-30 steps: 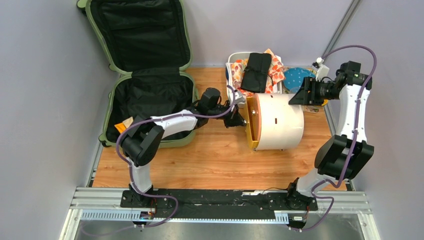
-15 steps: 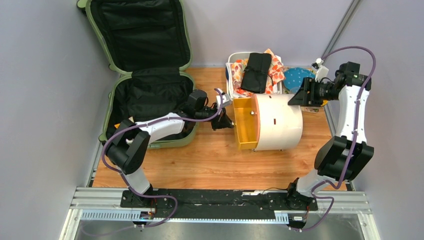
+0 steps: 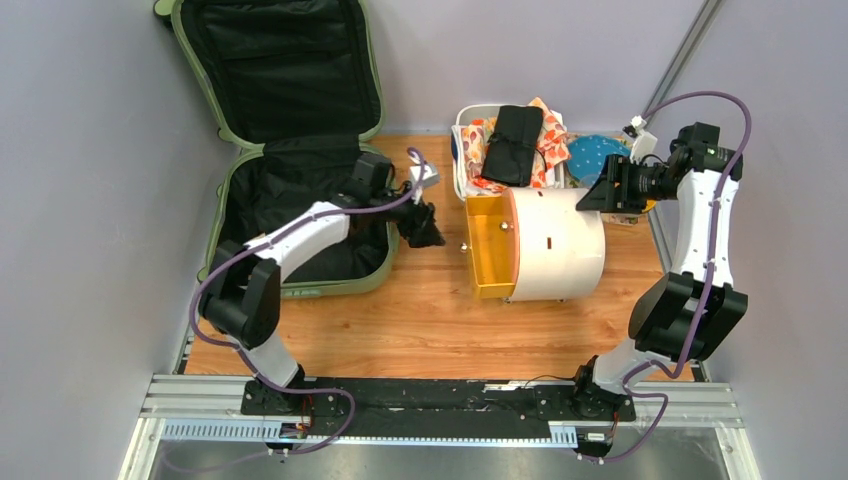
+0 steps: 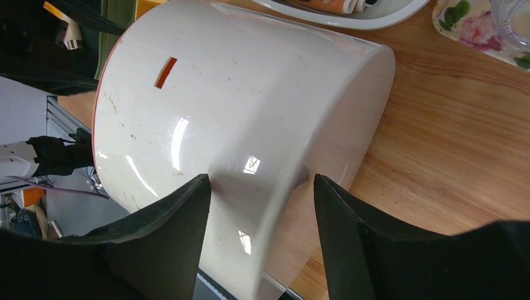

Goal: Open, take out, and arrange the luggage

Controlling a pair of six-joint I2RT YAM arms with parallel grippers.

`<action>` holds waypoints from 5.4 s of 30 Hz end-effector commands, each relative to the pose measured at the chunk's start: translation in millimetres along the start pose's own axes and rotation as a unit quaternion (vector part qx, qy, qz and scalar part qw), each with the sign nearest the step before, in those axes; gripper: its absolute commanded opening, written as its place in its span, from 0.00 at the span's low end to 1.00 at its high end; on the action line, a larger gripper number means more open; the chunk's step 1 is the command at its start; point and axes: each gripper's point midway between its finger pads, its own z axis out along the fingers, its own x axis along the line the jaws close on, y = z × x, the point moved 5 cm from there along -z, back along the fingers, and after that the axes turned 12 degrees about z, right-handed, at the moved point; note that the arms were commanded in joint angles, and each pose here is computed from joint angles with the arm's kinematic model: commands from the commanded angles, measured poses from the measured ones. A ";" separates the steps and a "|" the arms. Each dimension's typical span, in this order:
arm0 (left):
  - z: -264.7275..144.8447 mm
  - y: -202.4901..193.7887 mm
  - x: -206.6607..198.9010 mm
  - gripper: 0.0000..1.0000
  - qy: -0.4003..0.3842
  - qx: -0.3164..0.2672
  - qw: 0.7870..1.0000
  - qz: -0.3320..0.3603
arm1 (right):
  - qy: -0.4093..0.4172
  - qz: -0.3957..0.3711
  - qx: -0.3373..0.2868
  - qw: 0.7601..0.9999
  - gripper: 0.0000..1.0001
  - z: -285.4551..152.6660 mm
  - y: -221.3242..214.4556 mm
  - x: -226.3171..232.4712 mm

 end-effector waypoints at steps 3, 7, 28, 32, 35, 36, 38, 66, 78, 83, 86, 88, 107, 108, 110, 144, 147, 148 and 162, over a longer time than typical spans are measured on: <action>-112.8 -7.6 -2.1 0.81 0.042 0.019 0.998 -0.050 | -0.034 0.034 0.057 0.997 0.63 -11.4 -20.1 3.6; -187.7 -32.5 28.2 0.82 0.161 0.071 0.978 -0.110 | -0.041 0.031 0.056 0.997 0.63 -14.7 -19.2 4.5; -311.4 -211.3 23.6 0.77 0.583 0.275 0.600 -0.474 | -0.058 0.025 0.058 0.996 0.63 -18.7 -24.2 3.9; -302.9 -221.1 30.0 0.77 0.569 0.273 0.605 -0.485 | -0.057 0.028 0.060 0.996 0.63 -18.5 -24.6 3.9; -298.9 -227.4 38.2 0.74 0.566 0.268 0.610 -0.485 | -0.056 0.028 0.061 0.996 0.63 -17.5 -24.2 3.6; -297.3 -228.1 40.9 0.73 0.566 0.263 0.609 -0.490 | -0.055 0.031 0.061 0.996 0.63 -17.7 -24.2 3.8; -292.4 -230.6 47.0 0.72 0.556 0.258 0.611 -0.501 | -0.053 0.033 0.062 0.996 0.63 -16.4 -24.0 2.9; -127.2 30.1 34.0 0.00 0.318 0.013 0.895 -0.312 | -0.051 0.026 0.057 0.997 0.63 -17.4 -26.7 5.1; -6.2 105.8 -31.8 0.00 0.124 -0.045 0.945 -0.298 | -0.057 0.028 0.041 0.997 0.63 -16.2 -28.1 5.9; 11.1 127.6 -40.2 0.00 0.084 -0.067 0.936 -0.334 | -0.059 0.031 0.040 0.997 0.63 -16.2 -32.3 6.9; 15.7 130.5 -46.1 0.00 0.069 -0.074 0.931 -0.352 | -0.061 0.030 0.040 0.997 0.63 -15.9 -34.1 7.4; 19.5 132.1 -51.0 0.00 0.060 -0.073 0.930 -0.355 | -0.062 0.030 0.040 0.997 0.63 -16.0 -34.2 7.9; 32.1 130.8 -76.1 0.68 0.050 -0.053 0.935 -0.346 | -0.060 0.025 0.042 0.997 0.63 -14.1 -37.6 10.7; 32.5 128.4 -75.2 0.69 0.052 -0.051 0.934 -0.349 | -0.060 0.025 0.042 0.997 0.63 -14.4 -37.7 11.0; 32.1 127.2 -75.9 0.70 0.055 -0.050 0.934 -0.351 | -0.059 0.023 0.042 0.997 0.63 -14.8 -38.6 11.6; -13.9 136.7 -42.0 0.77 -0.041 -0.126 0.960 0.248 | -0.059 0.003 0.042 0.997 0.64 -19.1 -38.2 14.2; -5.3 136.3 -37.2 0.77 -0.045 -0.134 0.950 0.278 | -0.058 0.004 0.043 0.997 0.64 -18.1 -37.9 13.6; -3.4 136.7 -35.4 0.77 -0.044 -0.135 0.949 0.281 | -0.058 0.004 0.044 0.997 0.64 -17.8 -37.8 13.3; 35.8 142.9 -24.2 0.71 -0.069 -0.154 0.951 0.260 | -0.054 0.011 0.049 0.997 0.64 -13.8 -34.4 9.7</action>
